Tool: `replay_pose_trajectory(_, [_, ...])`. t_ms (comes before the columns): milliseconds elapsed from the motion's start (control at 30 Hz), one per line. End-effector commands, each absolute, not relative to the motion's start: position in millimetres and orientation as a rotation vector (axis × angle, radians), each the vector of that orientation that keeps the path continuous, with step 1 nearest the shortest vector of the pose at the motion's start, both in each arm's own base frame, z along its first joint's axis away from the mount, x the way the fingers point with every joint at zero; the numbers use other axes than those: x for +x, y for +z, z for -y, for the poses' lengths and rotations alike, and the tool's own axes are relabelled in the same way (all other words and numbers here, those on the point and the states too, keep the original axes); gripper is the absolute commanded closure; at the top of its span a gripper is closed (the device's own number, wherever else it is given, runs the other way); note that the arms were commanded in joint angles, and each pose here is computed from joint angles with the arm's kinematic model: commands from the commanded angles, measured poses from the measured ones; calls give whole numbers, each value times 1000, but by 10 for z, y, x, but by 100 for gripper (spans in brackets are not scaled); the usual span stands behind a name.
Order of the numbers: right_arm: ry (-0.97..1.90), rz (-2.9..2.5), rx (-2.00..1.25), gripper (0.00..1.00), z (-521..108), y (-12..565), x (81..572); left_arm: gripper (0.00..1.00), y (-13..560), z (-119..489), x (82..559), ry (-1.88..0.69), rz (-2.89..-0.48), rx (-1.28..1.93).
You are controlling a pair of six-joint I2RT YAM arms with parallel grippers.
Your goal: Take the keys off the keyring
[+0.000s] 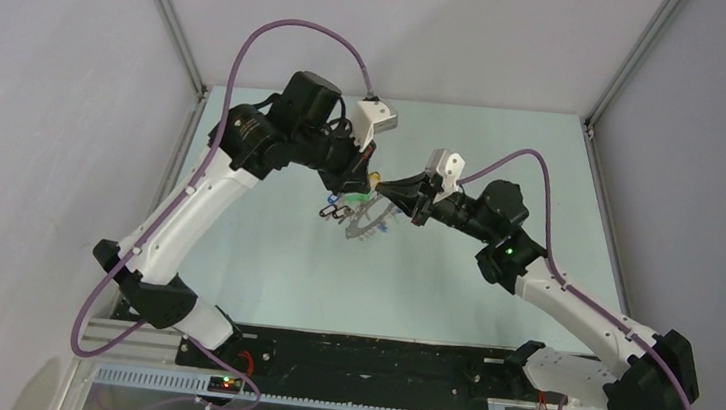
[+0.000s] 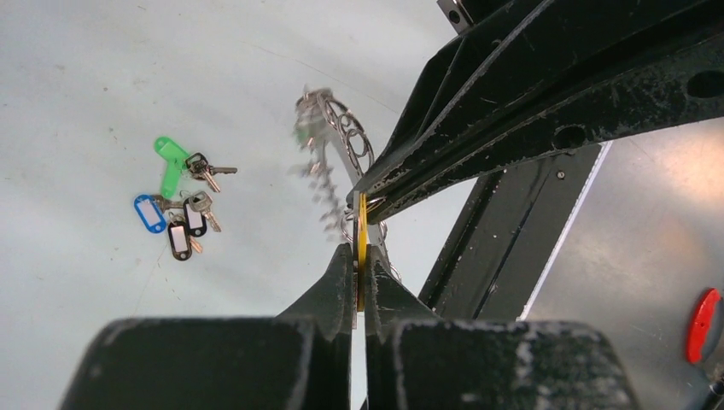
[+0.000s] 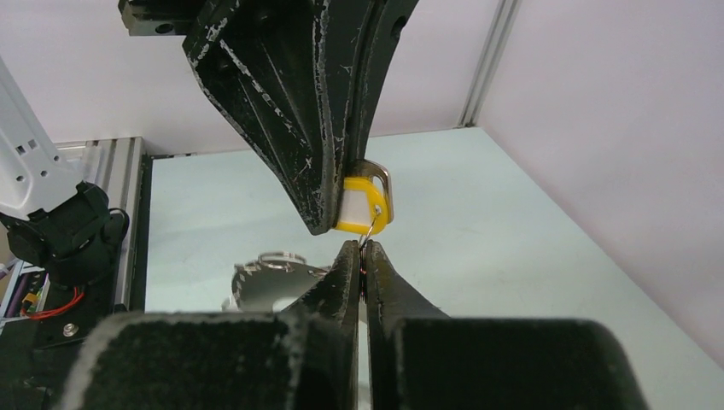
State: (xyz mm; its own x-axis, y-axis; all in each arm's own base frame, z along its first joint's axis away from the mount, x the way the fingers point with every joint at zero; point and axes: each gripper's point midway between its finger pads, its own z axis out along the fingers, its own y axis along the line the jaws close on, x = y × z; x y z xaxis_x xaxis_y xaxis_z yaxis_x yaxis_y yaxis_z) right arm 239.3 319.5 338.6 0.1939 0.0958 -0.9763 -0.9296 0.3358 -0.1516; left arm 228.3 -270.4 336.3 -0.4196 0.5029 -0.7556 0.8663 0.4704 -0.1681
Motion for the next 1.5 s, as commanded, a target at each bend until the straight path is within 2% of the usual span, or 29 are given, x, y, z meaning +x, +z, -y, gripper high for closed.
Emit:
replay_pose_trajectory(0, [865, -1106, -936, 100, -3093, 3604, 2401, 100, 3720, 2625, 2306, -717, -1973, 1070])
replay_pose_trajectory(567, [911, -1138, -910, 100, -2878, 3652, 2429, 100, 3665, 2335, 2408, -642, -2007, 1006])
replay_pose_trajectory(833, [999, -1089, -856, 100, -2767, 3838, 2407, 100, 3371, 2320, 2427, -633, -2085, 1031])
replay_pose_trajectory(1200, [1158, -998, -734, 100, -2929, 4101, 2406, 100, 3138, 2776, 2356, -752, -2094, 1164])
replay_pose_trajectory(1467, [1140, -1047, -597, 100, -2886, 4089, 2578, 100, 3023, 2914, 2363, -812, -2104, 1177])
